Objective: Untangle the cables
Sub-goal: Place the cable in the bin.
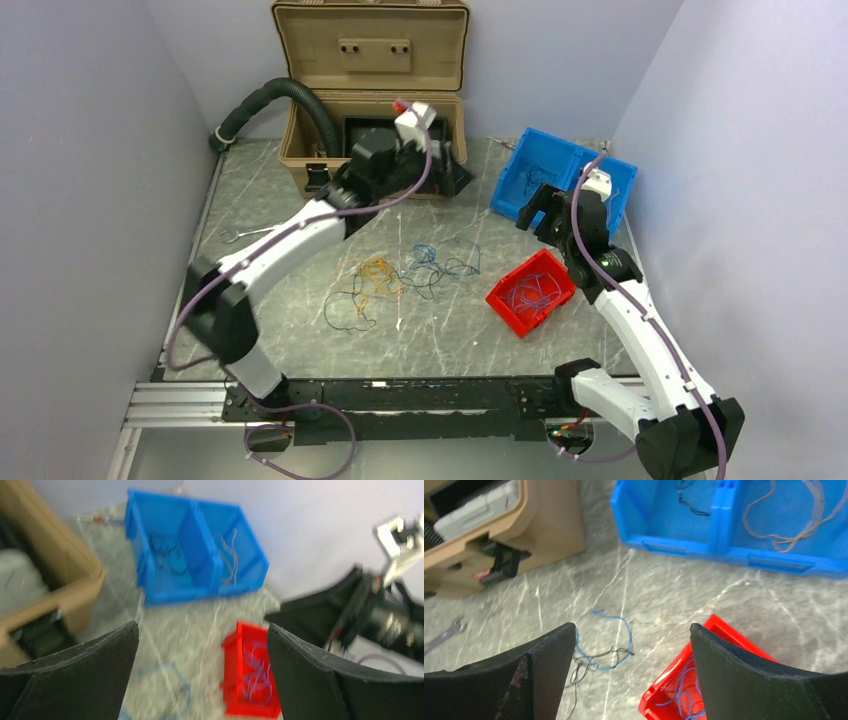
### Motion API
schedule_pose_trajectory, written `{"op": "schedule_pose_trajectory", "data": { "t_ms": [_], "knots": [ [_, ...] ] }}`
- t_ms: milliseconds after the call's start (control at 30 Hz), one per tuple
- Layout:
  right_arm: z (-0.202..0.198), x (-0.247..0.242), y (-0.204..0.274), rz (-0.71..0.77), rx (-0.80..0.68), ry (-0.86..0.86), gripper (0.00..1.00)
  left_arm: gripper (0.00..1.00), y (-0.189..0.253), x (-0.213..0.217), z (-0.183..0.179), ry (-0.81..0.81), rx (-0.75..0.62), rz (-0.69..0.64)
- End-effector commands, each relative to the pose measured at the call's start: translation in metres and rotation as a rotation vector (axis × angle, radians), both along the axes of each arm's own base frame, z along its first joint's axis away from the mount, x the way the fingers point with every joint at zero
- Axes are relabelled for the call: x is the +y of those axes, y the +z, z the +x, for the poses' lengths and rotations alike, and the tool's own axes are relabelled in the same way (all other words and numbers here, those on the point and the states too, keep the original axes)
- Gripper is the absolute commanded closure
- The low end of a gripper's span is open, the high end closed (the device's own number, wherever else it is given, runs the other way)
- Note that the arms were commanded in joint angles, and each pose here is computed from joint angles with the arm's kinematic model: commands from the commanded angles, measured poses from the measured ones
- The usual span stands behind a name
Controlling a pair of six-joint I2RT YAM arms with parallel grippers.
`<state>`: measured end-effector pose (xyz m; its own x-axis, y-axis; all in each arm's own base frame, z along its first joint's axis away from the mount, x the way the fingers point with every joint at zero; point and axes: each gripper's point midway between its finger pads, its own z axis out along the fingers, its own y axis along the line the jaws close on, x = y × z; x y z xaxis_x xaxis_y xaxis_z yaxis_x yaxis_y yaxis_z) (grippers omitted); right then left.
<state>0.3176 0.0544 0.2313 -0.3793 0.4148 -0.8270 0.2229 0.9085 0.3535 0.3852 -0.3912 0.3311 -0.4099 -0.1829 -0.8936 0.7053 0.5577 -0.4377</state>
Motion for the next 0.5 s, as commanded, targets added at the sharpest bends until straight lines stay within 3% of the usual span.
{"op": "schedule_pose_trajectory", "data": {
  "t_ms": [0,167,467],
  "knots": [
    [-0.006,0.033,-0.018,0.039,0.074,0.201,0.12,0.01,-0.051,0.049,-0.039,0.058,0.018,0.130],
    [-0.006,0.055,-0.053,0.069,0.221,0.302,0.01,0.01,-0.095,0.090,-0.080,0.062,0.003,0.210],
    [0.017,0.111,-0.083,0.076,0.314,0.407,0.01,0.01,-0.164,0.109,-0.094,0.038,0.008,0.329]
  ]
}}
